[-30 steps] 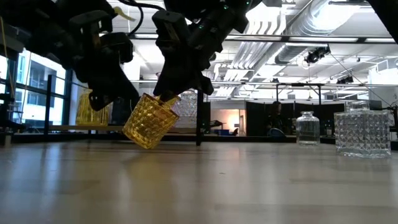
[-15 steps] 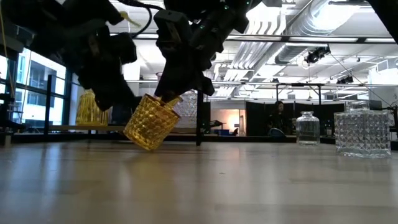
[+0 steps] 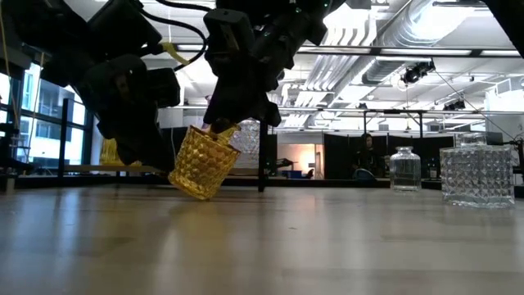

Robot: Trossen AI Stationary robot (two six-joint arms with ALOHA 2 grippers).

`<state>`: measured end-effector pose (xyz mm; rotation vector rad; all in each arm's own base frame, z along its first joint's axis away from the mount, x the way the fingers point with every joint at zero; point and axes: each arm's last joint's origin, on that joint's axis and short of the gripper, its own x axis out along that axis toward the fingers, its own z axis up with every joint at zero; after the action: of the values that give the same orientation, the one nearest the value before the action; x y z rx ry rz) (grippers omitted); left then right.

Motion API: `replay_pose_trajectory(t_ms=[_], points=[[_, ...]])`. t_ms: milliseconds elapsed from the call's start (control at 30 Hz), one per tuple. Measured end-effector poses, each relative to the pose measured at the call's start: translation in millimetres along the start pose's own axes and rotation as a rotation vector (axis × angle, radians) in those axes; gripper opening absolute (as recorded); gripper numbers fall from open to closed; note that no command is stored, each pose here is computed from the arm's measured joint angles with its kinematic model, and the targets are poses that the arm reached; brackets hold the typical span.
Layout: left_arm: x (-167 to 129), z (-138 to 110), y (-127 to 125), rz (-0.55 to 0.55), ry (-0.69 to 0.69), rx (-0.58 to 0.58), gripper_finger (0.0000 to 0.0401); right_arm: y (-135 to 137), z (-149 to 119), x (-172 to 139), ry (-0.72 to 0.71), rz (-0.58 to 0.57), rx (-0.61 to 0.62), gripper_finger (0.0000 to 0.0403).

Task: Sort vases onto shelf
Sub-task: Put the yellow vase on the shelf aligned with the other yellow vases

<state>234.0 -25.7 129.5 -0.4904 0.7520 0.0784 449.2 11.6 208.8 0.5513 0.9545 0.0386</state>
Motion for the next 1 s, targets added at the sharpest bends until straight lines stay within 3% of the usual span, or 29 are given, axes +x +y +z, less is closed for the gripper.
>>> replay_pose_trajectory(t_ms=[367,1000], points=[[0,0,0,-0.028,0.017,-0.038,0.0031,2,1,0,-0.003,0.026,-0.004,0.0116],[-11,-4,0,0.017,0.072,0.027,0.0031,1,8,-1,-0.058,0.053,0.013,0.012]])
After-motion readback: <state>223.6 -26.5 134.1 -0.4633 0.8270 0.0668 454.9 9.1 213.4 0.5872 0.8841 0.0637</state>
